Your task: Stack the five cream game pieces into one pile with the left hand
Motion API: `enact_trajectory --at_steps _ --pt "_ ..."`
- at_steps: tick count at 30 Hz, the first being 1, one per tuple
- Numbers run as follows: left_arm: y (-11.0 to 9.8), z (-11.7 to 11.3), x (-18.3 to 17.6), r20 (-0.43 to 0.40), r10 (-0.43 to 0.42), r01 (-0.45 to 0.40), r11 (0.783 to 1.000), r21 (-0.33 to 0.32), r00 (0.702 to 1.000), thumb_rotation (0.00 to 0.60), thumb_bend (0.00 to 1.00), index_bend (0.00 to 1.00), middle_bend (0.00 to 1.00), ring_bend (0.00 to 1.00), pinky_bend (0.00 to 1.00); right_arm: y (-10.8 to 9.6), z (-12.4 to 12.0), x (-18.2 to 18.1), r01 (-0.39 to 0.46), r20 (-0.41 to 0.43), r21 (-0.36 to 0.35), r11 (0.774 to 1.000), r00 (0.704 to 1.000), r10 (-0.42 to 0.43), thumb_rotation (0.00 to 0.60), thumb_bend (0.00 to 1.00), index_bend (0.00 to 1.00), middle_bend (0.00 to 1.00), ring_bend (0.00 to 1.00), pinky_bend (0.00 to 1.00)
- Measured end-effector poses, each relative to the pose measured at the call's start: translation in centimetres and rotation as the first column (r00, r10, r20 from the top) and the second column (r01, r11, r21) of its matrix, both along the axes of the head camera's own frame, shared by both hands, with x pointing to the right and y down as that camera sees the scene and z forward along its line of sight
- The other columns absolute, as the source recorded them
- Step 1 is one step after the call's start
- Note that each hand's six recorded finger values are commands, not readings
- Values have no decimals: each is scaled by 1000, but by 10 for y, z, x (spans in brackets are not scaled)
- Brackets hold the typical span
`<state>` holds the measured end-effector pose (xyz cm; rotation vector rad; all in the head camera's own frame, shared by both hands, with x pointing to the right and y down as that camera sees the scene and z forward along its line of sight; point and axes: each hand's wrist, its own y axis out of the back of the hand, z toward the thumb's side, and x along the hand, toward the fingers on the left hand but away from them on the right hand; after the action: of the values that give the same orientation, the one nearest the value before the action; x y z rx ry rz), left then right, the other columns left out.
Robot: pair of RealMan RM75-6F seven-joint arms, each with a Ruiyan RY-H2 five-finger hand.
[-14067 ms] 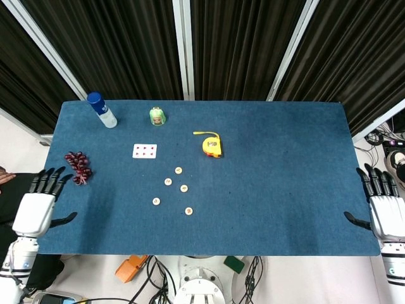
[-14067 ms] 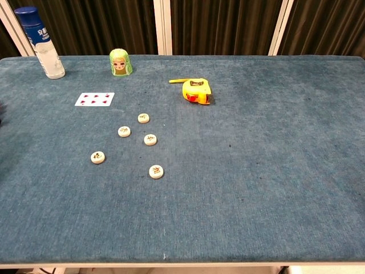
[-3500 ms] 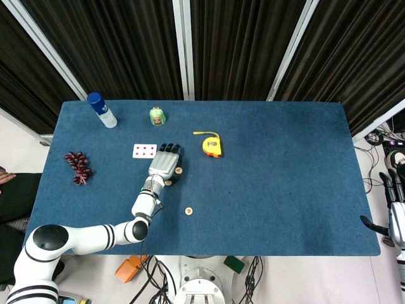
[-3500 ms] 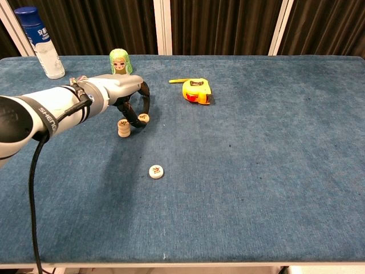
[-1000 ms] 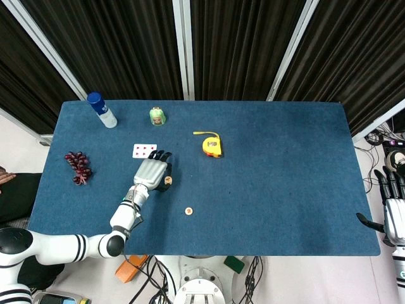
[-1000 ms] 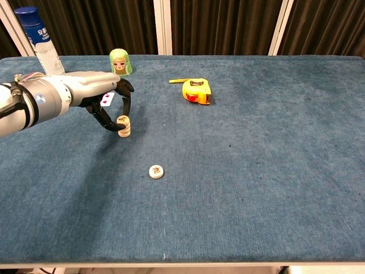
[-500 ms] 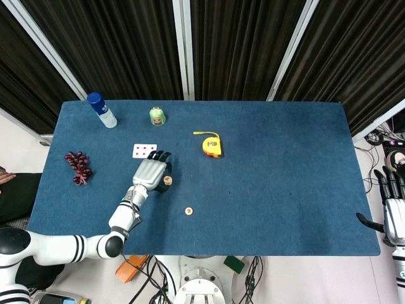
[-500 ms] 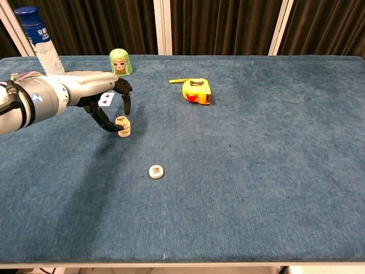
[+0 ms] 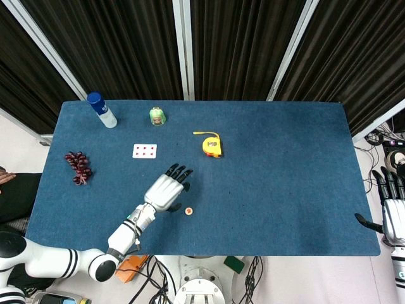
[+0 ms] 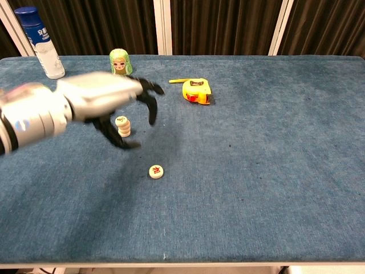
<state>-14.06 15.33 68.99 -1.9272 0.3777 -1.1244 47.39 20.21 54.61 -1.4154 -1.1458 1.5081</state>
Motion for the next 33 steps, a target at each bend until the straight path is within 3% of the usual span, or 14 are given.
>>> enact_trajectory --at_steps 7,14,33 --pt "24 10 13 8 59 -59 998 -10 998 600 256 381 49 0 0 3 -2 2 -4 -3 3 1000 1000 4 600 173 0 44 0 54" --pt "27 16 14 31 66 -67 998 10 997 600 256 403 49 0 0 3 0 1 0 2 0 1000 1000 0 600 173 0 44 0 54" --pt "37 31 19 34 65 -64 998 -24 997 600 279 439 49 0 0 2 1 1 -3 -3 -3 1000 1000 3 600 173 0 44 0 54"
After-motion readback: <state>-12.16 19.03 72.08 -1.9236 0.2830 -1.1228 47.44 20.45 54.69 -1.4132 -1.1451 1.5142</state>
